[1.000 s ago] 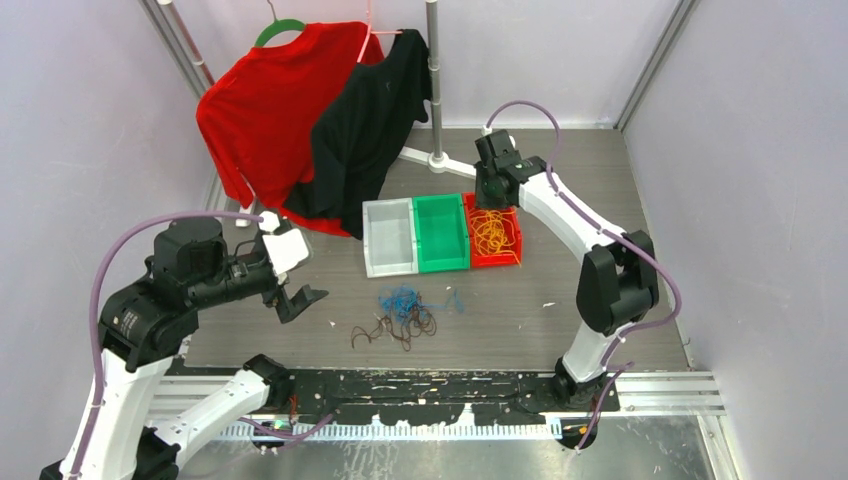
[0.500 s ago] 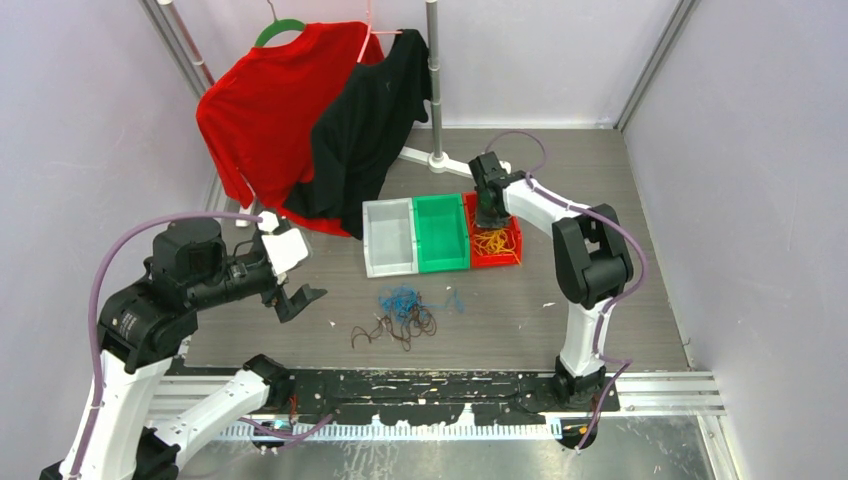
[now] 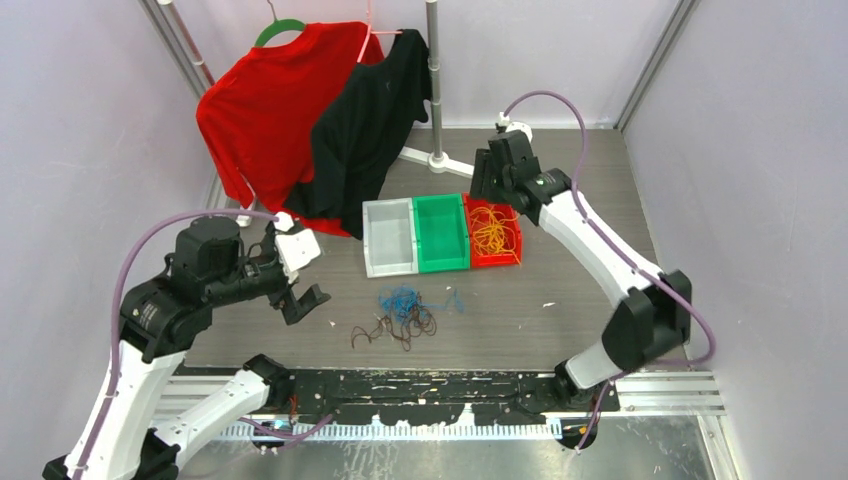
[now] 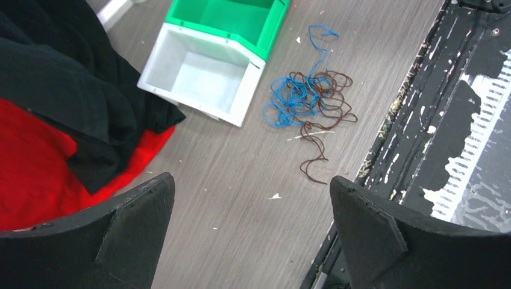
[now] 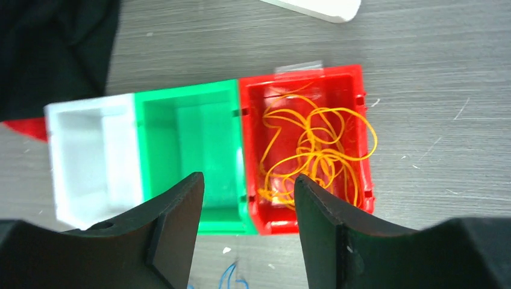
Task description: Untangle the cables
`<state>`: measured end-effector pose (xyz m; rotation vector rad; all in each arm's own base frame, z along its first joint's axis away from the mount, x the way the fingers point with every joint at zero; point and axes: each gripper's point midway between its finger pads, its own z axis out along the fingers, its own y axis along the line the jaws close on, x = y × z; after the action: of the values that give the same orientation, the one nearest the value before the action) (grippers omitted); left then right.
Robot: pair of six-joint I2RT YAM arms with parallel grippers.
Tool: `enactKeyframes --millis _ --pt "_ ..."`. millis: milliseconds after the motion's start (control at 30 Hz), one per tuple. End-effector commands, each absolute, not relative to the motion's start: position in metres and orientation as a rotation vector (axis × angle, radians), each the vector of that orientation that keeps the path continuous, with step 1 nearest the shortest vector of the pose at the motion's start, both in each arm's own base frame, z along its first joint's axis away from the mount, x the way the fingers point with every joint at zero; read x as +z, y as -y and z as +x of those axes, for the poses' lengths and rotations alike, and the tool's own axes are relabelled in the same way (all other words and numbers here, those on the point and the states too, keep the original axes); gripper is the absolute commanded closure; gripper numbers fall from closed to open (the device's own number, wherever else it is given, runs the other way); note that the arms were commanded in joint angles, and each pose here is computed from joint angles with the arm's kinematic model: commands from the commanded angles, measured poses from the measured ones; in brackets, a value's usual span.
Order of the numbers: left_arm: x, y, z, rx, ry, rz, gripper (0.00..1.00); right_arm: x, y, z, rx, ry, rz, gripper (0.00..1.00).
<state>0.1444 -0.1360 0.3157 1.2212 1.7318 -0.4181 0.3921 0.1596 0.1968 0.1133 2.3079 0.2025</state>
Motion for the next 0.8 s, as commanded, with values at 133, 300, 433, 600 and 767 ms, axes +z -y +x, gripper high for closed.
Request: enactKeyframes --millis 133,300,433,600,767 --pt "0.303 0.14 0.158 -0.424 -1.799 1.18 0.01 0.194 -0.201 0.31 0.282 -2.309 -0.057 0.37" --pt "0.296 0.141 0.157 -0.426 -1.805 1.209 0.01 0.139 -0.232 0.248 0.312 -2.407 -0.167 0.37" --pt "0.295 0.139 0.153 -0.424 -1.792 1.238 0.01 0.096 -0.24 0.221 0.302 -2.498 -0.221 0.38" --pt "0.298 0.139 0.148 -0.43 -1.764 1.251 0.01 0.07 -0.243 0.225 0.227 -2.54 -0.275 0.45" --pt "0.299 0.136 0.143 -0.418 -1.747 1.268 0.01 0.051 -0.252 0.231 0.189 -2.576 -0.325 0.59"
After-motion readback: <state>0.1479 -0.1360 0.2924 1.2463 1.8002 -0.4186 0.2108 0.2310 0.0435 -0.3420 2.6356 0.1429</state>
